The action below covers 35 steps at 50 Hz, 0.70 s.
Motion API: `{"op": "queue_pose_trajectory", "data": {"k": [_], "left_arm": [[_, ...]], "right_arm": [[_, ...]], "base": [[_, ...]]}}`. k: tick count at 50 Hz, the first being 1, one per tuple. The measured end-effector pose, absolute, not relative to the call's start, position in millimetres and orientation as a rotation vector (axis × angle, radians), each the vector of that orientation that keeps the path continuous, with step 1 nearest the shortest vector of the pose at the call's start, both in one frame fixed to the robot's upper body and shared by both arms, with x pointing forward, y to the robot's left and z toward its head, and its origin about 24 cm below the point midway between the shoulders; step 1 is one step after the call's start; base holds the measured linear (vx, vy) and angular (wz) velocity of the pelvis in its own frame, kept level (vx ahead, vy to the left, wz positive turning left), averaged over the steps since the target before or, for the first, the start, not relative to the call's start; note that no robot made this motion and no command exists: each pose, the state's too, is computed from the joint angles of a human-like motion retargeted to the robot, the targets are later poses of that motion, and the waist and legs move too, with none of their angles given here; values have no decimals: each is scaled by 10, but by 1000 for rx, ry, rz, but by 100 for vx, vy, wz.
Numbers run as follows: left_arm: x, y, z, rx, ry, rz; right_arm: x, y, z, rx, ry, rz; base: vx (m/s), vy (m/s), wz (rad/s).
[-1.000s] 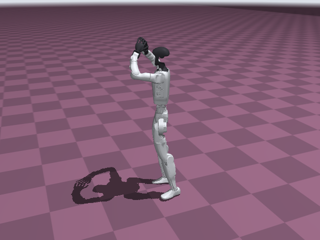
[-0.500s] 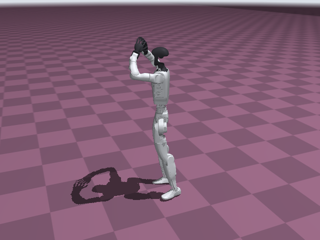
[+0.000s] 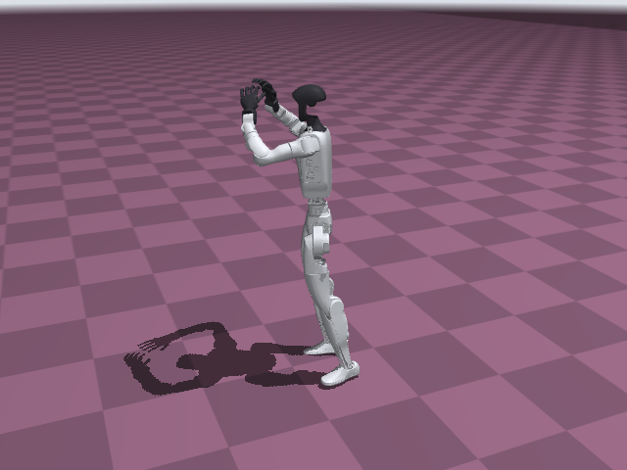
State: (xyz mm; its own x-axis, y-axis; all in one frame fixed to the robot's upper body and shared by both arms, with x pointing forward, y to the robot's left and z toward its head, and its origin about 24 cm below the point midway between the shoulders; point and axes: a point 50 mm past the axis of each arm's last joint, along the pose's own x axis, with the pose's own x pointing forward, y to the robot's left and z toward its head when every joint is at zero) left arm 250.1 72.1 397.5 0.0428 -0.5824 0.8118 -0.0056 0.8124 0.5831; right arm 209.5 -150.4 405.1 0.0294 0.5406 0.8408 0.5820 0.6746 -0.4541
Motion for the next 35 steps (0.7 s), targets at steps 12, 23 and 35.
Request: {"op": "queue_pose_trajectory", "data": {"k": [12, 23, 35], "left_arm": [[3290, 1956, 1006, 67, -139, -53], [1433, 2827, -1205, 306, 915, 218], [-131, 2943, -1434, 166, 1241, 452]], "right_arm": [[3101, -1964, 2297, -853, -726, -105], [2756, -2506, -14, -759, 312, 58], [1523, -2863, -1134, -670, 956, -11]], "base": [[10, 7, 9], [24, 12, 48], [46, 20, 28]]}}
